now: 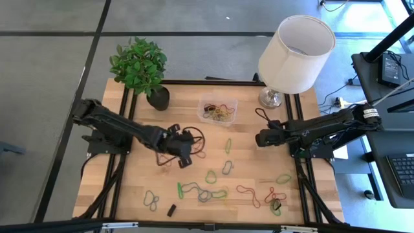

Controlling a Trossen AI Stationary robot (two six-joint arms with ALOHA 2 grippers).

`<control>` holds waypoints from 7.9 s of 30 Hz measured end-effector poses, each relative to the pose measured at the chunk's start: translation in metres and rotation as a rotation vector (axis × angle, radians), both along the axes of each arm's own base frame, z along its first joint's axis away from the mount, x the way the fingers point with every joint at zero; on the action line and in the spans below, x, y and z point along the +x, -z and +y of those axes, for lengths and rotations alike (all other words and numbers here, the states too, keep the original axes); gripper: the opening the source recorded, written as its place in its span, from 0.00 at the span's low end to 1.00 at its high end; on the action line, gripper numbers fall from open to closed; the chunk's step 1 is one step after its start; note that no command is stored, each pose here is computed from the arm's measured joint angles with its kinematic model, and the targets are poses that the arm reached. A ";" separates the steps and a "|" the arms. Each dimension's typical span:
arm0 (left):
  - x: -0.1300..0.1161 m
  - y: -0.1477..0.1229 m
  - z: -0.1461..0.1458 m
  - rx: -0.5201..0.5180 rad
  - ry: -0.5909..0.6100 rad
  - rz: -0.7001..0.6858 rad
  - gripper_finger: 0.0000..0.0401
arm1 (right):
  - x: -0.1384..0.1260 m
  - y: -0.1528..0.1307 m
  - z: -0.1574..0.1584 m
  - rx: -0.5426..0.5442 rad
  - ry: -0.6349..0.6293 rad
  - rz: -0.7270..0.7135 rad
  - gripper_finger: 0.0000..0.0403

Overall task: Pick and place rubber bands into bin
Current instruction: Put the black rubber band into the transparent bin, then put the green rubber band into the transparent bin, then put the blue rubber band into the transparent bin

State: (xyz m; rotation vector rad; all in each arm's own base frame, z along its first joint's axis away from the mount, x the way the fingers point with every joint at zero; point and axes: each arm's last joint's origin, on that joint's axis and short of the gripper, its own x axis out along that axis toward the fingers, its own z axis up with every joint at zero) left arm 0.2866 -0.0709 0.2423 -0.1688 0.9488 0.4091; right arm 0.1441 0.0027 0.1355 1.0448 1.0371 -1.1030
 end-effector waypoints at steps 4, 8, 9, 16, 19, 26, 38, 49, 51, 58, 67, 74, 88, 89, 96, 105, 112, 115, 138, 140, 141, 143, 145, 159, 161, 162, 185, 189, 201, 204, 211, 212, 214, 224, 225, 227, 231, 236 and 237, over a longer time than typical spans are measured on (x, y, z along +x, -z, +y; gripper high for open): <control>-0.031 -0.001 0.007 -0.034 -0.001 -0.066 0.00 | -0.006 0.009 -0.003 0.007 0.049 0.001 0.29; -0.062 0.004 0.013 -0.078 0.033 -0.103 0.00 | 0.002 0.002 -0.002 0.019 0.050 -0.029 0.10; -0.069 0.007 0.014 -0.084 0.042 -0.110 0.00 | 0.008 -0.002 -0.002 0.030 0.048 -0.072 0.05; -0.107 0.031 0.024 -0.111 0.097 -0.142 0.00 | 0.051 -0.060 -0.004 -0.087 0.026 -0.337 0.01; -0.114 0.041 0.027 -0.110 0.142 -0.147 0.00 | 0.071 -0.090 -0.005 -0.179 -0.051 -0.386 0.01; -0.118 0.051 0.040 -0.092 0.225 -0.135 0.00 | 0.148 -0.142 -0.022 -0.325 -0.214 -0.396 0.01; -0.113 0.050 0.064 -0.087 0.207 -0.173 0.00 | 0.227 -0.094 -0.111 -0.104 -0.284 0.097 0.01; -0.112 0.049 0.063 -0.112 0.226 -0.182 0.00 | 0.226 -0.076 -0.119 -0.090 -0.289 0.209 0.17; -0.112 0.049 0.063 -0.111 0.226 -0.182 0.00 | 0.226 -0.078 -0.118 -0.095 -0.294 0.201 0.20; -0.111 0.048 0.063 -0.109 0.226 -0.199 0.00 | 0.223 -0.090 -0.118 -0.122 -0.320 0.175 0.28; -0.101 0.026 0.056 -0.102 0.257 -0.248 0.00 | 0.214 -0.119 -0.072 -0.257 -0.547 0.172 0.29; -0.079 0.007 0.036 -0.063 0.257 -0.135 0.00 | 0.148 -0.120 -0.018 -0.247 -0.648 0.058 0.27; -0.031 0.004 -0.042 -0.210 0.082 0.118 0.00 | 0.034 -0.095 0.044 -0.136 -0.767 -0.233 0.11; -0.028 0.004 -0.048 -0.217 0.045 0.127 0.00 | 0.031 -0.093 0.045 -0.134 -0.773 -0.230 0.11; -0.011 0.005 -0.087 -0.328 -0.157 0.178 0.00 | 0.023 -0.075 0.043 -0.133 -0.791 -0.183 0.07; -0.009 0.023 -0.113 -0.438 -0.432 0.160 0.01 | 0.020 -0.063 0.042 -0.147 -0.846 -0.155 0.06; 0.003 0.049 -0.118 -0.448 -0.510 0.194 0.01 | 0.020 -0.061 0.042 -0.149 -0.848 -0.165 0.06; 0.009 0.064 -0.121 -0.461 -0.530 0.223 0.01 | 0.021 -0.061 0.043 -0.150 -0.847 -0.175 0.06; 0.010 0.085 -0.119 -0.457 -0.691 0.289 0.35 | 0.029 -0.066 0.045 -0.157 -0.828 -0.278 0.06; 0.009 0.085 -0.119 -0.461 -0.722 0.286 0.36 | 0.030 -0.066 0.045 -0.158 -0.827 -0.290 0.06; 0.010 0.085 -0.119 -0.465 -0.731 0.283 0.36 | 0.030 -0.066 0.046 -0.158 -0.826 -0.293 0.06; 0.010 0.085 -0.119 -0.471 -0.746 0.278 0.36 | 0.031 -0.067 0.046 -0.159 -0.822 -0.307 0.06; 0.010 0.085 -0.119 -0.479 -0.767 0.273 0.36 | 0.032 -0.067 0.046 -0.156 -0.811 -0.316 0.06; -0.002 0.100 -0.121 -0.620 -1.039 0.368 0.36 | 0.033 -0.068 0.047 -0.148 -0.797 -0.341 0.06; -0.002 0.102 -0.121 -0.636 -1.038 0.356 0.36 | 0.033 -0.068 0.047 -0.148 -0.798 -0.341 0.06; -0.002 0.102 -0.120 -0.642 -1.041 0.348 0.36 | 0.033 -0.068 0.047 -0.148 -0.799 -0.340 0.06; -0.010 0.058 -0.096 -0.528 -0.906 0.144 0.00 | 0.033 -0.068 0.047 -0.163 -0.827 -0.335 0.06; -0.011 0.021 -0.067 -0.462 -0.802 -0.014 0.00 | 0.034 -0.069 0.046 -0.202 -0.808 -0.335 0.06; 0.027 -0.043 0.087 -0.280 -0.350 -0.286 0.00 | 0.039 -0.072 0.045 -0.237 -0.749 -0.395 0.06; 0.039 -0.045 0.127 -0.249 -0.251 -0.374 0.00 | 0.041 -0.074 0.046 -0.241 -0.742 -0.423 0.06; 0.072 -0.031 0.191 -0.191 -0.082 -0.306 0.00 | 0.044 -0.076 0.045 -0.244 -0.621 -0.471 0.06; 0.078 -0.027 0.196 -0.181 -0.054 -0.286 0.00 | 0.044 -0.076 0.045 -0.242 -0.607 -0.473 0.06; 0.091 -0.018 0.204 -0.149 -0.007 -0.240 0.00 | 0.044 -0.076 0.045 -0.234 -0.577 -0.479 0.06; 0.118 0.032 0.214 -0.137 0.110 0.012 0.04 | 0.044 -0.076 0.044 -0.236 -0.481 -0.496 0.06; 0.117 0.034 0.213 -0.144 0.108 0.031 0.06 | 0.044 -0.076 0.044 -0.236 -0.481 -0.498 0.06; 0.117 0.037 0.213 -0.143 0.103 0.048 0.09 | 0.044 -0.076 0.044 -0.236 -0.481 -0.498 0.06; 0.116 0.035 0.214 -0.113 0.082 0.061 0.17 | 0.044 -0.076 0.044 -0.238 -0.483 -0.497 0.06; 0.116 0.027 0.215 -0.099 0.050 0.064 0.22 | 0.044 -0.076 0.044 -0.245 -0.494 -0.492 0.06; 0.116 0.025 0.215 -0.102 0.048 0.068 0.23 | 0.044 -0.076 0.044 -0.250 -0.505 -0.489 0.06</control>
